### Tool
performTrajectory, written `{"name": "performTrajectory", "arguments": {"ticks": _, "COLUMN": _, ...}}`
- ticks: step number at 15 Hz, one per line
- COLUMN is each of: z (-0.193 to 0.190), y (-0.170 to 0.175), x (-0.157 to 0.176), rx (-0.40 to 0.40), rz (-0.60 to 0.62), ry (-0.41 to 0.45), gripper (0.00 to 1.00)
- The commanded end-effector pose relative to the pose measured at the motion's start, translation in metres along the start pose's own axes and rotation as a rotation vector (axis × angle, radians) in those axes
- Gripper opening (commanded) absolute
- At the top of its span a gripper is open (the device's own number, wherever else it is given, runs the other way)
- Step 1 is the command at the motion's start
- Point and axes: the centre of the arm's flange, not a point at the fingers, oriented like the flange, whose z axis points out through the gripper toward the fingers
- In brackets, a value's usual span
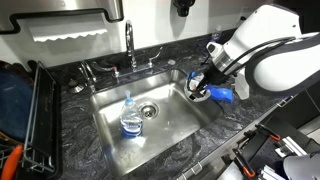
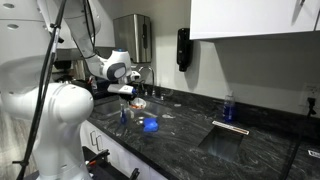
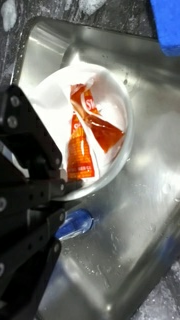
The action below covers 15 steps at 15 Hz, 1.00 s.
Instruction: Pick the bowl and put it in the sink
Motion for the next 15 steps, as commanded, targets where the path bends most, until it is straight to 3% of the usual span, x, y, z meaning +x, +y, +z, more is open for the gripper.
{"name": "performTrajectory", "arguments": {"ticks": 1, "z": 0.049, "y": 0.012, "x": 0.013, "rx": 0.000, "rz": 0.005, "ry": -0.070, "gripper": 0.02}}
{"name": "performTrajectory", "arguments": {"ticks": 6, "z": 0.097, "y": 0.015, "x": 0.017, "rx": -0.037, "rz": -0.062, "ry": -0.143, "gripper": 0.02}}
{"name": "performTrajectory", "arguments": {"ticks": 9, "z": 0.110, "y": 0.015, "x": 0.022, "rx": -0.099, "rz": -0.128, "ry": -0.149, "gripper": 0.02}}
{"name": "performTrajectory", "arguments": {"ticks": 15, "z": 0.132, "y": 0.008, "x": 0.022, "rx": -0.104, "rz": -0.206, "ry": -0.163, "gripper": 0.02}}
